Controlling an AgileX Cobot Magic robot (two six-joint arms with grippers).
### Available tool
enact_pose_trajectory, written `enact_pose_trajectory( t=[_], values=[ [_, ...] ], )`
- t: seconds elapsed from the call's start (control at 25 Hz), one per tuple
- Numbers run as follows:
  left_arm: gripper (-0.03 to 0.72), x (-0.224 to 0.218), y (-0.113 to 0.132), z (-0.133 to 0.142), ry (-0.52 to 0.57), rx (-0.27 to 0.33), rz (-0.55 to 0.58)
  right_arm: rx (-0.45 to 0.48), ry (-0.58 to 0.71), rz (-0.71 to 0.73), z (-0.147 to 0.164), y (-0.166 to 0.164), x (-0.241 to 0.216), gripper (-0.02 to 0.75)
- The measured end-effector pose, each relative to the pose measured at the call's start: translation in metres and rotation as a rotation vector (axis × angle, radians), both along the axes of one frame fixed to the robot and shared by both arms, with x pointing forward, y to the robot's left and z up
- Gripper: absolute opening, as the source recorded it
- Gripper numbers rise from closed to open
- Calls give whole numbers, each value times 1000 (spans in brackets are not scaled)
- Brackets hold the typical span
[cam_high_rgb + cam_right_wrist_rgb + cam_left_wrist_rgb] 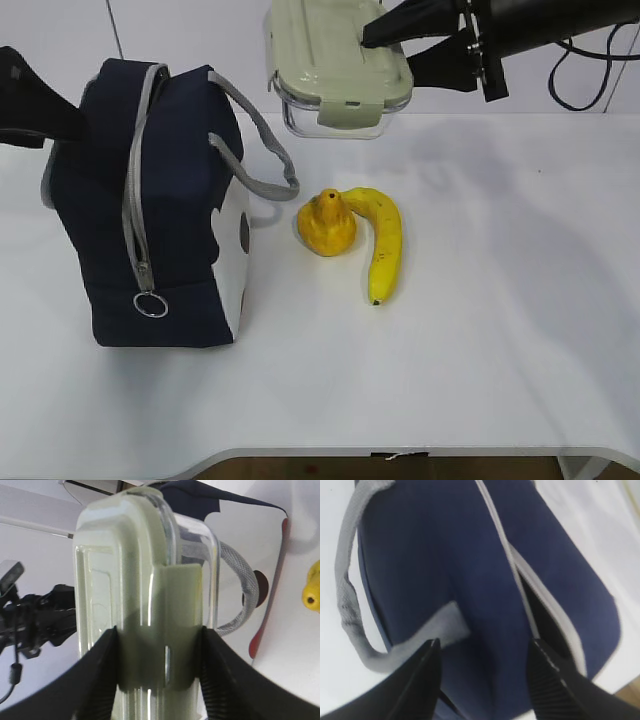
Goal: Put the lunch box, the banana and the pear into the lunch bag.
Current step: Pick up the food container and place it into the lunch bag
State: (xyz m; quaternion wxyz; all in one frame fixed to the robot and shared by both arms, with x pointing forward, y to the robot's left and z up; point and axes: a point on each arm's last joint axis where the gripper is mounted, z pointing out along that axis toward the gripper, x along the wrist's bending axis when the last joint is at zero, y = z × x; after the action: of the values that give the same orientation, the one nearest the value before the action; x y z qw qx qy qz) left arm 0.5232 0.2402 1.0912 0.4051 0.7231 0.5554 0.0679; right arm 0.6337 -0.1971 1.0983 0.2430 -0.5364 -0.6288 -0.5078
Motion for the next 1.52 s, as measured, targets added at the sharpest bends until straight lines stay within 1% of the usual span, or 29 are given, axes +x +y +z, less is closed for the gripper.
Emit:
enact_pose_trajectory(
  t=[0.08,0.2,0.28,0.36,0.44,0.52,0.56,0.72,0.84,1.0,1.16,1.24,1.44,1.52],
  values=[
    [416,11,0,-6,6,5,5,18,0,-5,2,0,0,366],
    [416,22,-1,-20,43,7,3,38,-5,-9,3,1,1,366],
    [398,28,-1,-27,65,7,1,52,-8,-8,4,3,1,366],
    [325,30,-2,-30,69,11,-5,60,-11,-5,5,7,0,366],
    [185,30,-2,-30,64,17,-23,63,-12,15,6,15,-2,366],
    [70,29,-2,-30,56,26,-41,63,-17,44,6,26,-5,366],
    [46,29,-3,-29,50,27,-51,62,-21,63,6,33,-8,366],
    [30,23,-4,-18,-5,31,-82,63,-33,127,6,57,-16,366],
    [30,17,-5,-6,-52,15,-91,74,-43,125,7,69,-19,366],
    [29,12,-7,2,-88,-11,-105,77,-66,104,8,79,-19,366],
    [27,12,-9,6,-108,-43,-111,70,-78,90,4,81,-15,366],
    [27,11,-9,10,-125,-50,-104,64,-52,88,-8,82,-10,366],
    [27,3,-8,23,-186,-42,-103,37,18,81,-42,85,4,366],
    [27,1,-8,25,-195,-43,-107,32,43,77,-53,86,8,366]
  ],
)
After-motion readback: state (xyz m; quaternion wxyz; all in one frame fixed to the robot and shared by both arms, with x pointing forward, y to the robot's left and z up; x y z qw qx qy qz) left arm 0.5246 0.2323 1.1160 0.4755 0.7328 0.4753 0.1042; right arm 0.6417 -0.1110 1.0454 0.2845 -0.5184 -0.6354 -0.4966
